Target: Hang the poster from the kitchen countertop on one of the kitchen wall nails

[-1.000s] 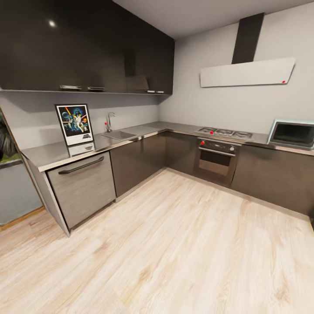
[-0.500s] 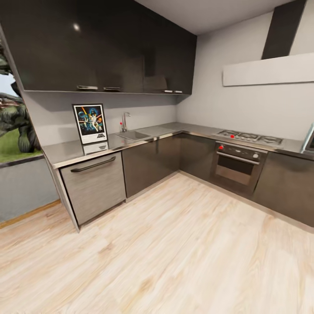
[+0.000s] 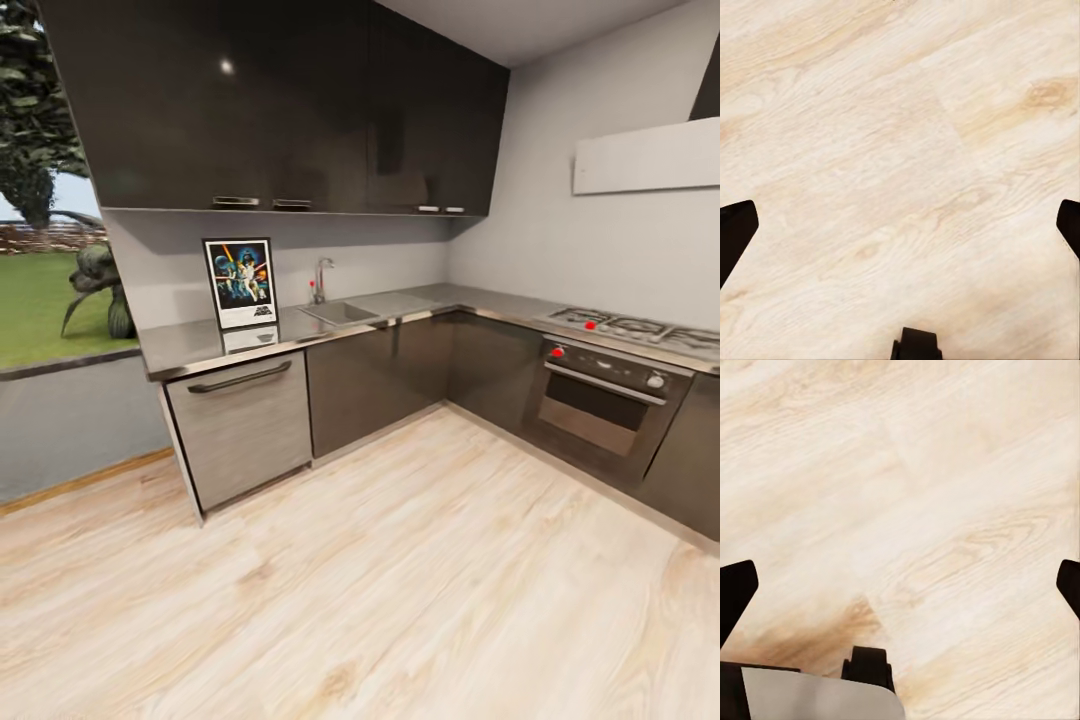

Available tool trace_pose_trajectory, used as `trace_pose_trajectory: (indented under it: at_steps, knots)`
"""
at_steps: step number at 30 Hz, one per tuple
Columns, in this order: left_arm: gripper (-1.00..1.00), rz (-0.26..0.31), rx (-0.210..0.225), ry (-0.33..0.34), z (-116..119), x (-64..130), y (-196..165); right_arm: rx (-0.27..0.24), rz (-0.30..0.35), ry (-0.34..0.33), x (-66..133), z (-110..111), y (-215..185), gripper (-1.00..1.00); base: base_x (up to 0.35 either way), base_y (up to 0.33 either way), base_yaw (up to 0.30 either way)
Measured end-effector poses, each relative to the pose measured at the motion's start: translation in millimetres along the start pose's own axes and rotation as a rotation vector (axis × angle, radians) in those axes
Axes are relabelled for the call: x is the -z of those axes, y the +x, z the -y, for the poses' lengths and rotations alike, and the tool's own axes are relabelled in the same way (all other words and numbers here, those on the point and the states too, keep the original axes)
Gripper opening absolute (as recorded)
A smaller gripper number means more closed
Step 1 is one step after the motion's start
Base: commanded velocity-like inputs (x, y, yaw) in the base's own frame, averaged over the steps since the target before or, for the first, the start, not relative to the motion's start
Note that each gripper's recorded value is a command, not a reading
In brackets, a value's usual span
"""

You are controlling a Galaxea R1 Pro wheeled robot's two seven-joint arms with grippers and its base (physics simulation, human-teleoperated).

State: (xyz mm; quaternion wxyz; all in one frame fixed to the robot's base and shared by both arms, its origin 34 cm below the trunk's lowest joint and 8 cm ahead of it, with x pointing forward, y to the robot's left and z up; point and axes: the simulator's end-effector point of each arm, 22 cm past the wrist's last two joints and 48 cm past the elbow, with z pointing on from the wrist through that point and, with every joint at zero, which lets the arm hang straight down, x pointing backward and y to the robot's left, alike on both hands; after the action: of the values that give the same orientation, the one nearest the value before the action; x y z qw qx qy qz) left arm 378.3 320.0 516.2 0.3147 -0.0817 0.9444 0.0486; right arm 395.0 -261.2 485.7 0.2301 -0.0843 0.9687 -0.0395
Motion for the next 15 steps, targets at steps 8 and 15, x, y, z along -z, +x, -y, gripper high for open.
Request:
trace_pose_trajectory:
  at_steps: [8, 15]
  knots:
    - [1.0, 0.0, 0.0, 0.0, 0.1, 0.0, 0.0, 0.0, 0.0, 0.0, 0.0, 0.0, 0.0, 1.0, 0.236, -0.264, 0.289]
    - [1.0, -0.001, 0.0, 0.0, 0.3, 0.0, 0.3, -0.001, 0.04, 0.0, 0.1, -0.2, -8.2, 1.0, 0.232, -0.267, 0.289]
